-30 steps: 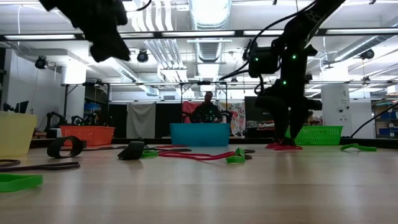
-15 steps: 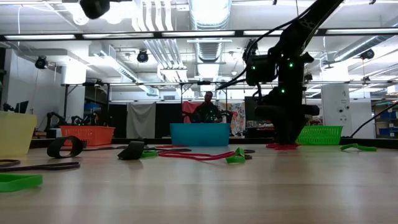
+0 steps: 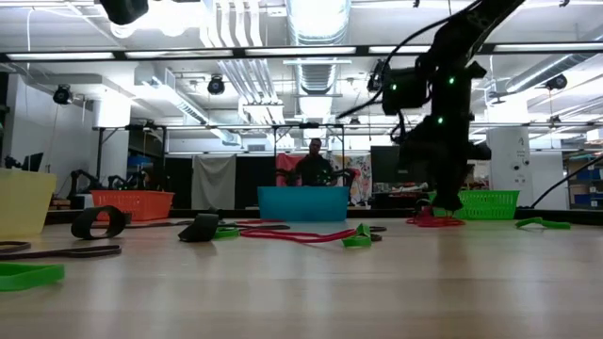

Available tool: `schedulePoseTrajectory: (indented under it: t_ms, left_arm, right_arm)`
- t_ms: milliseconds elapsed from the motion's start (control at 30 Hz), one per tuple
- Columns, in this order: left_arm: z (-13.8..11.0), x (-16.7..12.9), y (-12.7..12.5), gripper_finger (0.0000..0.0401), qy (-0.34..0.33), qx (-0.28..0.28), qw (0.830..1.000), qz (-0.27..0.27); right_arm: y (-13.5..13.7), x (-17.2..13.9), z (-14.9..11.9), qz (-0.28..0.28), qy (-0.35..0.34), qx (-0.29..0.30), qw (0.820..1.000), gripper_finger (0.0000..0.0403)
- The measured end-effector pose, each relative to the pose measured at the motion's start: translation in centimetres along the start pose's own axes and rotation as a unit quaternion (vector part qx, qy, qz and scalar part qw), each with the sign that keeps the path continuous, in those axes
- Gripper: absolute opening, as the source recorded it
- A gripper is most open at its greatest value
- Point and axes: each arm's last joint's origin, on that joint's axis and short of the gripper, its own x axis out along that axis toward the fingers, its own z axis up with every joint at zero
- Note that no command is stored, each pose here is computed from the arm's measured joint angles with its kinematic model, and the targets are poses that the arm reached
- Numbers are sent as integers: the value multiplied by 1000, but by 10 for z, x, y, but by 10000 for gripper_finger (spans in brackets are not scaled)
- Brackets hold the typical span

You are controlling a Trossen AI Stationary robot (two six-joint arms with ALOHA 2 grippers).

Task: Sort rubber bands into baskets
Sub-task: Put the black rubber band into the blue bin

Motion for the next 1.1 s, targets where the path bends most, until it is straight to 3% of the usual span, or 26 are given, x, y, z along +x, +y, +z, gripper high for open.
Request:
schedulePoseTrajectory:
  t_ms: [200,433,633,733,900,1100]
  left_arm:
    - [0,0,2,72,-9,1,1000,21]
    - [-7,15,7,72,-11,42,998,38]
    - [-8,20,8,72,-18,54,998,36]
    - [-7,19,8,72,-22,57,998,35]
    - [-6,18,7,72,-30,56,997,32]
    - [-6,20,7,72,-29,55,998,32]
  right_arm:
    - [-5,-36,-5,38,32,6,999,13]
    - [3,-50,-14,52,26,-3,998,13]
    - [31,-48,-28,7,-20,-49,999,13]
    - [48,-49,-29,20,-81,-75,994,13]
    - [70,-57,-19,78,-186,-130,971,12]
    - [94,-51,-19,139,-278,-249,917,12]
